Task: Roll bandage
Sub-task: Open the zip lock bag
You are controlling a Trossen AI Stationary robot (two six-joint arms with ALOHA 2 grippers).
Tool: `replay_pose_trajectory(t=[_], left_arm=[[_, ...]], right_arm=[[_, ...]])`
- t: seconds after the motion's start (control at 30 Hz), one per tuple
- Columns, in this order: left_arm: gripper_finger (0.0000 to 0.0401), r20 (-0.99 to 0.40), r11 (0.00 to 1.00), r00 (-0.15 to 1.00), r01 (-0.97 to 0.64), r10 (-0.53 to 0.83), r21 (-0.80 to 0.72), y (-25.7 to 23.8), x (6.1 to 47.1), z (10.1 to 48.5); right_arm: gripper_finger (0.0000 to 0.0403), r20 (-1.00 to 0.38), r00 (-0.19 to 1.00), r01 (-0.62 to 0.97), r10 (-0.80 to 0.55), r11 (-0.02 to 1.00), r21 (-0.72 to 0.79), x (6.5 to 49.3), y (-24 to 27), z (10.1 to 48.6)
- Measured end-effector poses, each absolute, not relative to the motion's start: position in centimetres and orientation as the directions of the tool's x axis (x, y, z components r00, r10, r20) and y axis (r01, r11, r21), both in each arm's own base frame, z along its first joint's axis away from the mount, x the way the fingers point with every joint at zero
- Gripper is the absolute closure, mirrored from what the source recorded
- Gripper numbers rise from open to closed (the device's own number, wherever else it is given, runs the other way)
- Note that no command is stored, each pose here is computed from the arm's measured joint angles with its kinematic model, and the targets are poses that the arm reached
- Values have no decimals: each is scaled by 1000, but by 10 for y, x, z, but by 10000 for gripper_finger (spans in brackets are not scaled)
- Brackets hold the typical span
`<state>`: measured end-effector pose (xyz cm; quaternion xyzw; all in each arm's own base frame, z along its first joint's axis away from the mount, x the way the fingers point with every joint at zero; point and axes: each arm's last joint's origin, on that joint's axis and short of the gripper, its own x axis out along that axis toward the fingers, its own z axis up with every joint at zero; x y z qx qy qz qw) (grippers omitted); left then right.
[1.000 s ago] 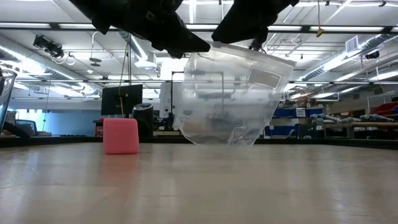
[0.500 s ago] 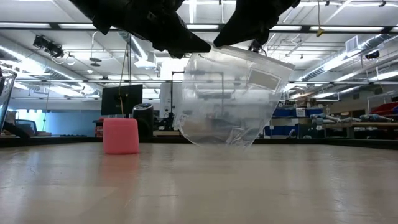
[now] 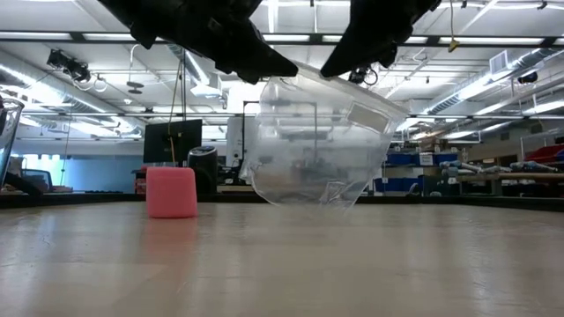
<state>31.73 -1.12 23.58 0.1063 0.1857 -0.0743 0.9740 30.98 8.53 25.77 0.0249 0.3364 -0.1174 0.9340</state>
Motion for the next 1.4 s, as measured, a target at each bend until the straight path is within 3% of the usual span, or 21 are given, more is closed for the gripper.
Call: replay_pose_trajectory(t=[0.43, 0.9, 1.2, 1.4], left_arm=[[400, -366, 968, 925, 181, -106, 176, -11, 318, 238], [400, -372, 970, 922, 177, -105, 164, -11, 317, 237], [400, -338, 971, 935, 171, -107, 168, -11, 310, 249], [400, -235, 967, 961, 186, -143, 172, -11, 290, 282]], right_arm=[[389, -769, 601, 251, -217, 965, -76, 292, 94, 284], [385, -891, 413, 263, -186, 962, -79, 269, 102, 274], [325, -875, 428, 277, -227, 954, -112, 248, 124, 280], [302, -667, 610, 395, -428, 894, -212, 227, 149, 292]])
